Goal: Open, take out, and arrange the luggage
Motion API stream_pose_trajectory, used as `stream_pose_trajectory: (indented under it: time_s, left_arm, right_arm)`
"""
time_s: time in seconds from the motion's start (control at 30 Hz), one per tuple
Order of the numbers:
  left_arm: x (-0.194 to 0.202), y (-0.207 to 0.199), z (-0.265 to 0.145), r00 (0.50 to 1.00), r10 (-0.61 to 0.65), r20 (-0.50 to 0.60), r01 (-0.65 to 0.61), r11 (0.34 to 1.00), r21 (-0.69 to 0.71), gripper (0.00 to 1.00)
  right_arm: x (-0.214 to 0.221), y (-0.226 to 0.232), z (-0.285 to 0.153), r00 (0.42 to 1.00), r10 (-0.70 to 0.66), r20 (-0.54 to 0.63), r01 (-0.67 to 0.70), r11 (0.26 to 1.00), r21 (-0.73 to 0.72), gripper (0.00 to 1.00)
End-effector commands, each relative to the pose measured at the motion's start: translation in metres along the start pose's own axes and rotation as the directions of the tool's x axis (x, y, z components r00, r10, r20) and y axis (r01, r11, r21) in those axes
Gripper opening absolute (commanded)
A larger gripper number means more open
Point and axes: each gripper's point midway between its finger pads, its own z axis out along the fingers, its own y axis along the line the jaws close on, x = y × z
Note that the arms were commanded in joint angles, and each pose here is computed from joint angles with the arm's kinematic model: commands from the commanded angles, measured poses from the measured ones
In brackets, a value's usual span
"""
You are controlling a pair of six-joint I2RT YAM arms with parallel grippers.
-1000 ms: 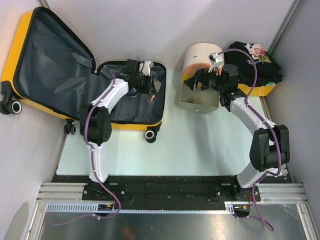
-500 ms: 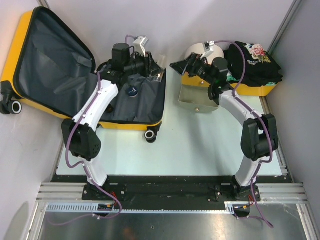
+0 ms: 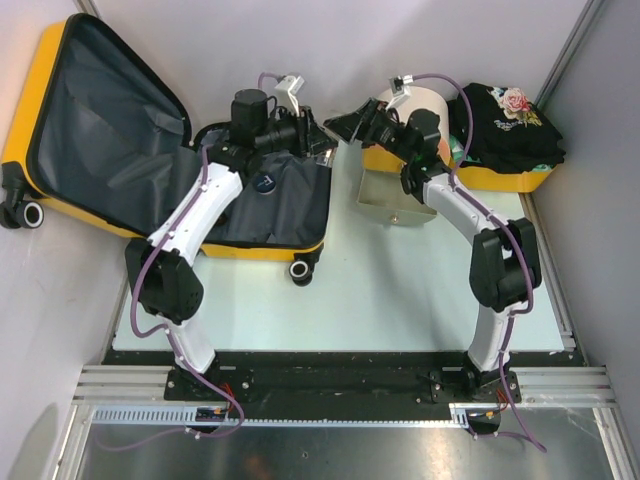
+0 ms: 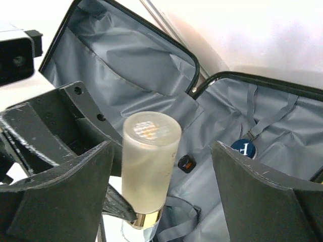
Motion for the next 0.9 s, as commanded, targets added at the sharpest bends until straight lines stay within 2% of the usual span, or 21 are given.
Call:
stream_pose_trajectory:
  time_s: [0.0,0.03,0.1,0.13,0.17,0.2,0.27,0.3,0.37,0.4,0.47,0.5,0.53,0.6,0.67,0.7,0.73,0.8,0.83,0.87]
  left_arm:
    - [-0.044,-0.036,-0.017,0.990,0.060,0.129,-0.068,0.996,0.056,0.00]
    - [-0.044,-0.036,-0.016,0.990,0.060,0.129,-0.068,0.996,0.058,0.00]
    - [-0.044,-0.036,-0.013,0.990,0.059,0.130,-0.067,0.996,0.060,0.00]
    - [-0.044,-0.035,-0.012,0.989,0.061,0.132,-0.068,0.996,0.054,0.01]
    - [-0.042,-0.035,-0.010,0.990,0.061,0.127,-0.068,0.996,0.052,0.04]
    - [-0.041,-0.033,-0.009,0.990,0.061,0.125,-0.067,0.996,0.050,0.17]
    - [-0.038,-0.030,-0.007,0.991,0.067,0.118,-0.072,0.996,0.046,0.31]
    - [-0.035,-0.029,-0.007,0.991,0.066,0.114,-0.072,0.996,0.044,0.53]
    - [-0.032,-0.022,-0.007,0.992,0.059,0.110,-0.062,0.998,0.022,0.69]
    - [-0.024,-0.018,-0.007,0.994,0.049,0.096,-0.050,0.999,0.011,0.80]
    - [-0.024,-0.012,-0.013,0.994,0.047,0.100,-0.046,0.999,-0.007,0.85]
    - [-0.017,-0.006,-0.015,0.996,0.035,0.088,-0.033,0.999,-0.019,0.94]
    - [-0.014,-0.001,-0.018,0.996,0.028,0.083,-0.026,0.999,-0.031,0.96]
    - [-0.006,0.014,-0.027,0.997,0.024,0.073,-0.019,0.997,-0.079,1.00]
    - [-0.004,0.023,-0.035,0.997,0.046,0.069,-0.038,0.993,-0.116,1.00]
    - [0.002,0.031,-0.036,0.997,0.043,0.057,-0.035,0.989,-0.145,1.00]
    - [0.005,0.034,-0.038,0.998,0.050,0.048,-0.042,0.987,-0.153,1.00]
    - [0.008,0.036,-0.042,0.998,0.048,0.045,-0.040,0.985,-0.168,1.00]
    - [0.010,0.036,-0.043,0.998,0.044,0.042,-0.037,0.986,-0.165,1.00]
    - [0.009,0.034,-0.043,0.998,0.045,0.043,-0.038,0.986,-0.162,1.00]
  right_arm:
    - [-0.010,0.015,0.005,1.000,0.009,0.022,-0.008,0.999,-0.041,0.79]
    - [-0.008,0.015,0.005,1.000,0.013,0.014,-0.013,0.999,-0.043,0.76]
    - [-0.007,0.016,0.003,1.000,0.014,0.009,-0.013,0.999,-0.051,0.57]
    - [-0.007,0.017,0.002,1.000,0.014,0.009,-0.014,0.998,-0.055,0.47]
    - [-0.008,0.017,0.001,1.000,0.013,0.007,-0.013,0.998,-0.056,0.26]
    - [-0.012,0.018,-0.001,1.000,0.003,0.016,-0.002,0.998,-0.061,0.17]
    - [-0.018,0.015,-0.004,1.000,-0.012,0.028,0.014,0.998,-0.055,0.00]
    - [-0.022,0.017,-0.006,0.999,-0.028,0.037,0.030,0.998,-0.055,0.00]
    - [-0.033,0.009,-0.012,0.998,-0.045,0.053,0.048,0.998,-0.039,0.00]
    - [-0.038,0.007,-0.014,0.997,-0.054,0.060,0.056,0.998,-0.034,0.00]
    - [-0.048,0.001,-0.022,0.991,-0.117,0.060,0.119,0.993,-0.028,0.00]
    - [-0.049,-0.004,-0.026,0.989,-0.141,0.047,0.142,0.990,-0.016,0.00]
    - [-0.054,-0.006,-0.031,0.973,-0.229,0.041,0.229,0.973,-0.007,0.00]
    - [-0.051,-0.020,-0.042,0.955,-0.295,-0.022,0.295,0.955,0.019,0.00]
    - [-0.048,-0.021,-0.051,0.877,-0.473,-0.090,0.472,0.881,-0.031,0.00]
    - [-0.031,-0.031,-0.058,0.864,-0.470,-0.180,0.473,0.881,-0.028,0.00]
    - [-0.025,-0.036,-0.062,0.774,-0.596,-0.213,0.596,0.800,-0.072,0.00]
    - [0.000,-0.042,-0.076,0.707,-0.628,-0.325,0.632,0.767,-0.109,0.00]
    - [0.007,-0.045,-0.081,0.649,-0.672,-0.355,0.675,0.725,-0.138,0.00]
    - [0.018,-0.057,-0.090,0.566,-0.714,-0.412,0.725,0.669,-0.164,0.00]
